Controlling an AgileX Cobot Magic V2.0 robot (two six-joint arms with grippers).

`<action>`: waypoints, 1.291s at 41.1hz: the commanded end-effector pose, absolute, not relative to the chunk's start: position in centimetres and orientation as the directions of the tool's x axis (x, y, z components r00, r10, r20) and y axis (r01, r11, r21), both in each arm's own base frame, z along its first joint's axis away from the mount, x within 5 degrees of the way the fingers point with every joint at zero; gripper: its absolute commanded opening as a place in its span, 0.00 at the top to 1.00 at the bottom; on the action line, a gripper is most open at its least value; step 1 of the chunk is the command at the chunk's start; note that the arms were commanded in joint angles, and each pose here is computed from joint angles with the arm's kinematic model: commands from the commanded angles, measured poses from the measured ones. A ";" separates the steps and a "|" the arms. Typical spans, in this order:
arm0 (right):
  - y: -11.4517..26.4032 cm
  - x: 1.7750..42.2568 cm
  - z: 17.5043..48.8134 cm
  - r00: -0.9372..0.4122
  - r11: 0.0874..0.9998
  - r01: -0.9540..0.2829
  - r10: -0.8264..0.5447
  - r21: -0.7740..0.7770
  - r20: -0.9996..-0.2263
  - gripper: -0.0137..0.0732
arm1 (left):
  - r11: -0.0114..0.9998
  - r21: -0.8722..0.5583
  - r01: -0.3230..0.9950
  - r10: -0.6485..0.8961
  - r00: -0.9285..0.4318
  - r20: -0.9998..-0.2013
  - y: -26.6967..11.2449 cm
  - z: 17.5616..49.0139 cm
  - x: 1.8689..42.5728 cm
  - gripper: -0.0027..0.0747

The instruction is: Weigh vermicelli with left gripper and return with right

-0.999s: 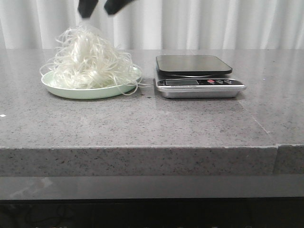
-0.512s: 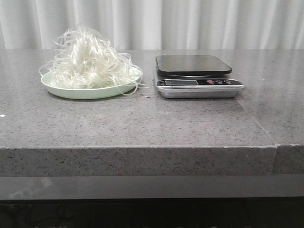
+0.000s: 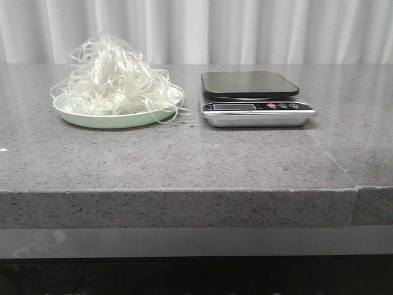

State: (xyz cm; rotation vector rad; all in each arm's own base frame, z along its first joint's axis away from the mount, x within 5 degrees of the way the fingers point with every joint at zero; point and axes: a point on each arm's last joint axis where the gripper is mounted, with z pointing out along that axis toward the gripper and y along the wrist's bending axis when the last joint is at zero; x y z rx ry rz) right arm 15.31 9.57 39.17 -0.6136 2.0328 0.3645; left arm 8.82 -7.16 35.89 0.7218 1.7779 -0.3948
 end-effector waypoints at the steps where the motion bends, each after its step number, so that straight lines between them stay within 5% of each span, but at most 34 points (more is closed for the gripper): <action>1: 8.5 13.7 39.6 -0.376 0.837 -0.547 -0.232 0.012 -0.897 0.35 | 0.757 0.079 0.648 0.206 -0.122 -0.971 -7.3 37.4 8.8 0.33; 17: 7.0 11.1 38.1 -0.379 0.835 -0.550 -0.236 0.012 -0.895 0.35 | 0.757 0.079 0.648 0.207 -0.124 -0.971 -7.3 37.4 8.8 0.35; 22: 7.0 11.1 38.1 -0.379 0.835 -0.550 -0.236 0.012 -0.895 0.40 | 0.757 0.079 0.648 0.207 -0.124 -0.971 -7.3 37.4 8.8 0.46; 30: 7.0 11.1 38.1 -0.379 0.835 -0.550 -0.236 0.012 -0.895 0.66 | 0.757 0.079 0.648 0.207 -0.124 -0.971 -7.3 37.4 8.8 0.67; 36: 7.0 11.1 38.1 -0.379 0.835 -0.550 -0.236 0.012 -0.895 0.66 | 0.757 0.079 0.648 0.207 -0.124 -0.971 -7.3 37.4 8.8 0.78; 53: 7.0 11.1 38.1 -0.379 0.835 -0.550 -0.236 0.012 -0.895 0.66 | 0.757 0.079 0.648 0.207 -0.124 -0.971 -7.3 37.4 8.8 0.78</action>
